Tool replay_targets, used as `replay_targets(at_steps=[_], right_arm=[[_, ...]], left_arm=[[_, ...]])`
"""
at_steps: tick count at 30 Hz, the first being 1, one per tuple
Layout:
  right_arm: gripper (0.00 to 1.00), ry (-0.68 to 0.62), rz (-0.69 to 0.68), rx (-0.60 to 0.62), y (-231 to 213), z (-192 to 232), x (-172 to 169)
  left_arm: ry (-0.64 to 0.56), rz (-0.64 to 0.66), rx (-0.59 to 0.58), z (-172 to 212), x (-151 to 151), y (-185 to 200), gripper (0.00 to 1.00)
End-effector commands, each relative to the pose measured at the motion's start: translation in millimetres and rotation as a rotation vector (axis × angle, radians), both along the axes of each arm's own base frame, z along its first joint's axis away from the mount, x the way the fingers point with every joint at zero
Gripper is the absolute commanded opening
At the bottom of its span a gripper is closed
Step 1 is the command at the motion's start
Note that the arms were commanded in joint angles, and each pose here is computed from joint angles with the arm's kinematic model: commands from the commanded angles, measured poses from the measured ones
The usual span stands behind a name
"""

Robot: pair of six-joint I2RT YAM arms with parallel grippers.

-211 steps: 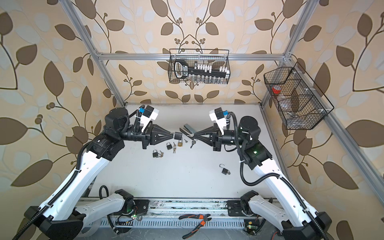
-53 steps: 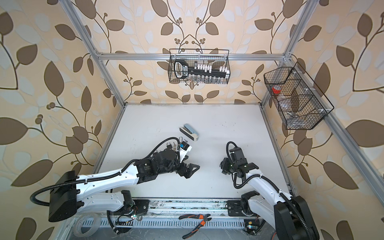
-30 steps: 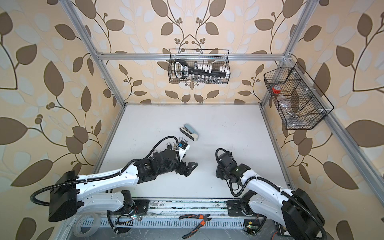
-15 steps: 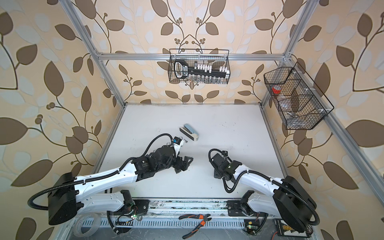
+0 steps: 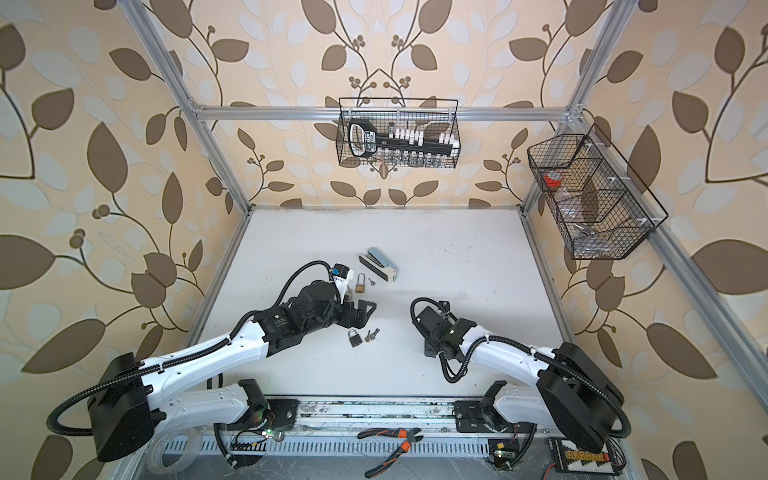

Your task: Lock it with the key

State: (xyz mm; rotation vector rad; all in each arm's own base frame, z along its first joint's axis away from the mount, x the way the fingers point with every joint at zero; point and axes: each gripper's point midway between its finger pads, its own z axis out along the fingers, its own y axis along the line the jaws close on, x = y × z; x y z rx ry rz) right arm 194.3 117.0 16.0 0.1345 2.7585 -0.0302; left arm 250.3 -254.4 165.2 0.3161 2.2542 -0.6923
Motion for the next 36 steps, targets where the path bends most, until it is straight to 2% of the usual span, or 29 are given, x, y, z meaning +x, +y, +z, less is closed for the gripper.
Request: replay_targets(at_steps=[1, 6, 9, 11, 15, 17, 22, 25, 28, 33, 36], right_arm=[[0.21, 0.024, 0.015, -0.020, 0, -2, -4], [0.00, -0.119, 0.067, 0.001, 7, 38, 18], [0.00, -0.282, 0.157, 0.059, 21, 84, 38], [0.00, -0.377, 0.235, 0.105, 33, 113, 45], [0.00, -0.591, 0.438, 0.230, 67, 175, 54], [0.00, -0.654, 0.525, 0.270, 83, 200, 55], [0.00, -0.708, 0.748, 0.338, 122, 252, 57], [0.00, -0.748, 0.829, 0.414, 138, 276, 57], [0.00, -0.736, 0.945, 0.484, 157, 285, 55], [0.00, -0.701, 1.045, 0.520, 170, 286, 60], [0.00, -0.680, 1.064, 0.523, 172, 293, 61]], left_arm=[[-0.064, -0.016, -0.030, 34, 2, -1, 0.99], [-0.180, 0.007, -0.044, 66, 0, 15, 0.99], [-0.262, 0.001, -0.019, 90, 1, 25, 0.99], [-0.277, -0.016, -0.016, 106, 4, 32, 0.99], [-0.317, -0.033, -0.082, 143, 13, 53, 0.99], [-0.372, -0.047, -0.088, 160, 13, 62, 0.99], [-0.466, -0.037, -0.081, 188, 17, 82, 0.99], [-0.438, -0.012, -0.107, 195, 25, 93, 0.99], [-0.411, -0.018, -0.188, 202, 31, 101, 0.99], [-0.448, -0.105, -0.250, 213, 29, 97, 0.99], [-0.517, -0.228, -0.256, 218, 18, 85, 0.99]])
